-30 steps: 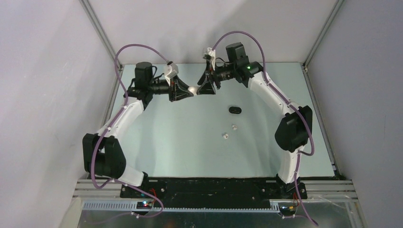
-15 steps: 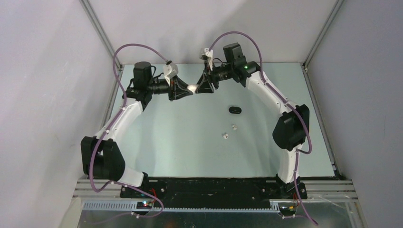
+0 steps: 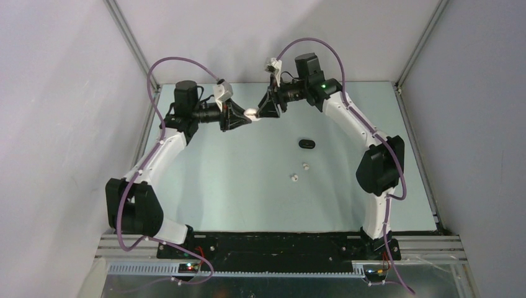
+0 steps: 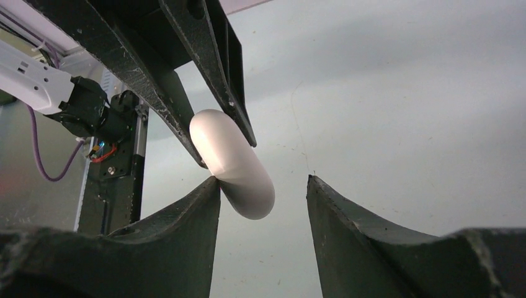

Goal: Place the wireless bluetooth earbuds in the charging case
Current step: Open the charging case.

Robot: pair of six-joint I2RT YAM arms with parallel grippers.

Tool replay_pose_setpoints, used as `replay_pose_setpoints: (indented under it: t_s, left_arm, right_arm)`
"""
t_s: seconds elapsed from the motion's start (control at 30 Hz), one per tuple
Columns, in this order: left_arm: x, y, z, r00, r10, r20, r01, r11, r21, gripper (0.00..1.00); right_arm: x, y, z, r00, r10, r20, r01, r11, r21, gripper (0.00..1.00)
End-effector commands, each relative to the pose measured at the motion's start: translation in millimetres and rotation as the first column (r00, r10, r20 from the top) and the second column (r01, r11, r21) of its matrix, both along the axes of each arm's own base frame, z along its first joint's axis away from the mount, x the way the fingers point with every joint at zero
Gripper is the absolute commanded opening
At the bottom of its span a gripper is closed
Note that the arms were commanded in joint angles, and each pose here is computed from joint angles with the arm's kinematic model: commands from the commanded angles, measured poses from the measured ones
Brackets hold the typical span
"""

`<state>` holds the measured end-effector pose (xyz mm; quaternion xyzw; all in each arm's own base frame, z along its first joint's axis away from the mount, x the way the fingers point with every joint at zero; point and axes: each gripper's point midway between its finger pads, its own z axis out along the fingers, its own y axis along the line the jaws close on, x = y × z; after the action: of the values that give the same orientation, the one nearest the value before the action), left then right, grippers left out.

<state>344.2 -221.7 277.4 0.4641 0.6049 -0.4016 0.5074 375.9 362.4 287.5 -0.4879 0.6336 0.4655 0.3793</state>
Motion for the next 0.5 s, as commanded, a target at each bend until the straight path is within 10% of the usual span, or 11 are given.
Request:
replay_pose_setpoints:
  t_s: [0.0, 0.47]
  left_arm:
    - [-17.0, -8.5, 11.3, 0.998, -0.069, 0.006, 0.069, 0.997, -0.021, 0.00]
    - [-9.2, -7.1, 14.5, 0.998, -0.037, -0.058, 0.035, 0.999, -0.034, 0.00]
  right_arm:
    - [21.4, -1.8, 31.5, 0.992, -0.056, 0.110, 0.050, 0.997, 0.060, 0.56]
    - [12.5, -2.9, 22.7, 0.997, -0.025, 0.075, 0.021, 0.998, 0.053, 0.39]
